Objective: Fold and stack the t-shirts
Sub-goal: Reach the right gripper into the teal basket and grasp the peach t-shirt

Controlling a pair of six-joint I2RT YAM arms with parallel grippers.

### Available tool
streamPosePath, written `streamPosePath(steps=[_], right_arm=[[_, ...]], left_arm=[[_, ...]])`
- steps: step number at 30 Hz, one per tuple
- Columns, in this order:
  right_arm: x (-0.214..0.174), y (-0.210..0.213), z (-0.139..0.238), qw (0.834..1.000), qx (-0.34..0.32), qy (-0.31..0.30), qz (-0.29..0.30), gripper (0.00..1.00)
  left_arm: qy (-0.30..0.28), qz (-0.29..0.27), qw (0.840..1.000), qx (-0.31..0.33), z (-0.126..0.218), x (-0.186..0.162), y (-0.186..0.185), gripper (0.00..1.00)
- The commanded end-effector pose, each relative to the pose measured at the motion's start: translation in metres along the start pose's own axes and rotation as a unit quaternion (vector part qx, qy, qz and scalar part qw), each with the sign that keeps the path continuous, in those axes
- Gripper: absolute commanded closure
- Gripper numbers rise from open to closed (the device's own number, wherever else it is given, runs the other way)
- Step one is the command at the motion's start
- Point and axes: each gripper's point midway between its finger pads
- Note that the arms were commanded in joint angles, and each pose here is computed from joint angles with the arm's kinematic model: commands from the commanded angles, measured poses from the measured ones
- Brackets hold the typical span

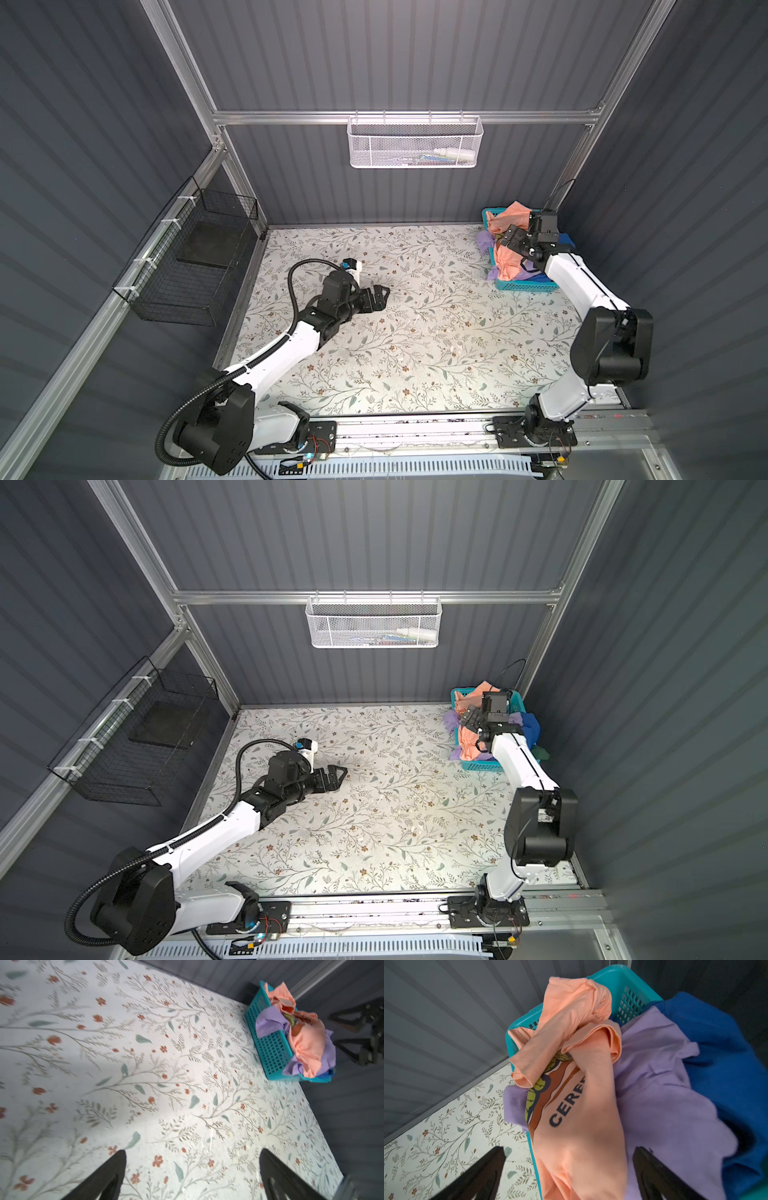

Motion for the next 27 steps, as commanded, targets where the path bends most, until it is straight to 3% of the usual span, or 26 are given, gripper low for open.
streamPosePath(steps=[1, 5, 10, 13, 16, 18, 22, 26, 27], right_arm=[[-0.011, -0.023, -0.010, 0.997, -0.071, 0.040, 0.000, 0.04], [-0.014, -0.026, -0.023, 0.995, -0.083, 0.046, 0.022, 0.16], [-0.015, -0.025, -0.029, 0.994, -0.083, 0.051, 0.042, 0.38], [-0.007, -0.021, -0.025, 0.995, -0.074, 0.042, 0.053, 0.66], [0.005, -0.013, -0.009, 0.996, -0.064, 0.024, 0.054, 0.88], [0.012, -0.007, 0.007, 0.998, -0.049, 0.016, 0.038, 0.93], [0.019, -0.002, 0.031, 0.999, -0.039, -0.015, 0.031, 0.82], [0.016, -0.009, 0.032, 0.998, -0.049, -0.017, 0.035, 1.00], [0.014, -0.008, 0.033, 0.998, -0.047, -0.010, 0.037, 1.00]], left_arm=[[0.039, 0.010, 0.999, -0.015, 0.005, -0.023, -0.012, 0.00], [0.040, 0.016, 0.999, -0.013, 0.006, -0.030, -0.014, 0.00], [-0.009, 0.057, 0.998, 0.004, 0.006, -0.022, -0.004, 0.00], [-0.025, 0.072, 0.997, 0.017, 0.007, -0.019, 0.002, 0.00], [-0.014, 0.067, 0.997, 0.042, 0.013, -0.028, 0.012, 0.00], [-0.004, 0.058, 0.996, 0.067, 0.019, -0.038, 0.022, 0.00], [-0.004, 0.038, 0.993, 0.114, 0.034, -0.047, 0.041, 0.00], [-0.015, 0.031, 0.993, 0.113, 0.039, -0.039, 0.038, 0.00], [-0.019, 0.031, 0.993, 0.113, 0.039, -0.037, 0.038, 0.00]])
Point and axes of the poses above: each gripper's point midway between its finger pads, its own z axis back along the fingers, its own y axis along the line the jaws close on, x = y × z, and after that the axes turned 6 degrees about -z, right-handed
